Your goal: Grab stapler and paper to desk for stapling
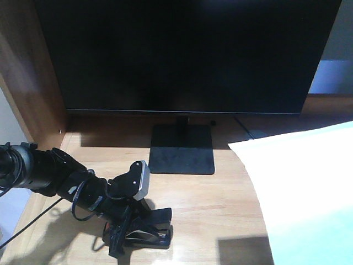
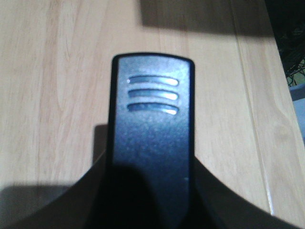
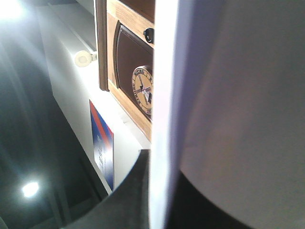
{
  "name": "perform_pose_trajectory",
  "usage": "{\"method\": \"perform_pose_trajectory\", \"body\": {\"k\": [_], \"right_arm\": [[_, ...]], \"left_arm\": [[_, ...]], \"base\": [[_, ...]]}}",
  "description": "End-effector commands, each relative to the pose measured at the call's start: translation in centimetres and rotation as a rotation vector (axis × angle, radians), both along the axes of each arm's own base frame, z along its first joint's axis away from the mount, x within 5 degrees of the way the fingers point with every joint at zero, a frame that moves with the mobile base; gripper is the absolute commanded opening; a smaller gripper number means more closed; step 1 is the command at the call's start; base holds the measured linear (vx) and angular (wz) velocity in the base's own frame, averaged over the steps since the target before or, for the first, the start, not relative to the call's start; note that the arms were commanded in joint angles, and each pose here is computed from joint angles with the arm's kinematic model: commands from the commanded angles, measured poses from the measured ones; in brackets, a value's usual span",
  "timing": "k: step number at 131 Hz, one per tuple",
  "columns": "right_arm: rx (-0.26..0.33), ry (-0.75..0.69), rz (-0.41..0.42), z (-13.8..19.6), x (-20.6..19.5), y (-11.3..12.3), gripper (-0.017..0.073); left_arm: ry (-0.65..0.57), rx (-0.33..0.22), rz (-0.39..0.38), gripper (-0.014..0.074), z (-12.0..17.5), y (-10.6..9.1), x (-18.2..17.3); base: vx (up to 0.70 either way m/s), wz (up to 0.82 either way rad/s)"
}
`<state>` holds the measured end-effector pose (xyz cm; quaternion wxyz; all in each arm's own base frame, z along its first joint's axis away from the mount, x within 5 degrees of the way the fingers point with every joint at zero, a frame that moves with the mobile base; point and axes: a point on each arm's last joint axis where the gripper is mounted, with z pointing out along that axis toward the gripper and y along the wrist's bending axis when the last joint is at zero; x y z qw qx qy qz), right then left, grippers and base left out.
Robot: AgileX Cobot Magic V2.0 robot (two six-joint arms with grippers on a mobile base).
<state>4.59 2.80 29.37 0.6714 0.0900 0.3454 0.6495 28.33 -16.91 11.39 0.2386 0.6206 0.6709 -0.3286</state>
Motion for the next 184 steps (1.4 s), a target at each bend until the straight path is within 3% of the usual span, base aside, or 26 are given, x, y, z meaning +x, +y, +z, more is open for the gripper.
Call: {"method": "perform_pose_trajectory", "body": {"k": [1,17,42,50,58,81,111,156,184], "right_arm": [[0.012,-0.068,-0.004,1.2,-0.3,-0.1,-0.0006],[0.012,-0.068,-0.004,1.2,-0.3,-0.1,-0.0006],[0.012,-0.068,-0.004,1.2,-0.3,-0.1,-0.0006],[0.012,-0.068,-0.004,1.2,-0.3,-0.1,-0.0006],[0.012,-0.068,-0.004,1.2,-0.3,-0.1,-0.0006],[0.012,-0.069,-0.004,1.2,-0.3,-0.1,-0.0006],[0.012,-0.069,-0.004,1.2,-0.3,-0.1,-0.0006],[0.012,-0.069,-0.004,1.2,-0.3,-0.1,-0.0006],[0.012,-0.069,-0.004,1.2,-0.3,-0.1,-0.0006]], "left_arm": [[-0.035,-0.092,-0.001,0.0219,2.5,-0.8,0.3],[-0.024,-0.097,0.001,0.0393,2.6,-0.8,0.2],[0.064,-0.081,0.088,0.0671,2.6,-0.8,0.3],[0.077,-0.08,0.099,0.0736,2.6,-0.8,0.3],[0.079,-0.081,0.1,0.0734,2.7,-0.8,0.3],[0.038,-0.093,0.087,0.0702,4.1,-0.7,0.1],[-0.055,-0.117,0.074,0.0592,7.1,-0.5,-0.4],[-0.07,-0.154,0.133,0.0324,10.5,-0.2,-1.2],[-0.076,-0.157,0.112,0.012,10.8,-0.1,-1.5]], "base": [[0.0,0.0],[0.0,0.0],[0.0,0.0],[0.0,0.0],[0.0,0.0],[0.0,0.0],[0.0,0.0],[0.0,0.0],[0.0,0.0]]}}
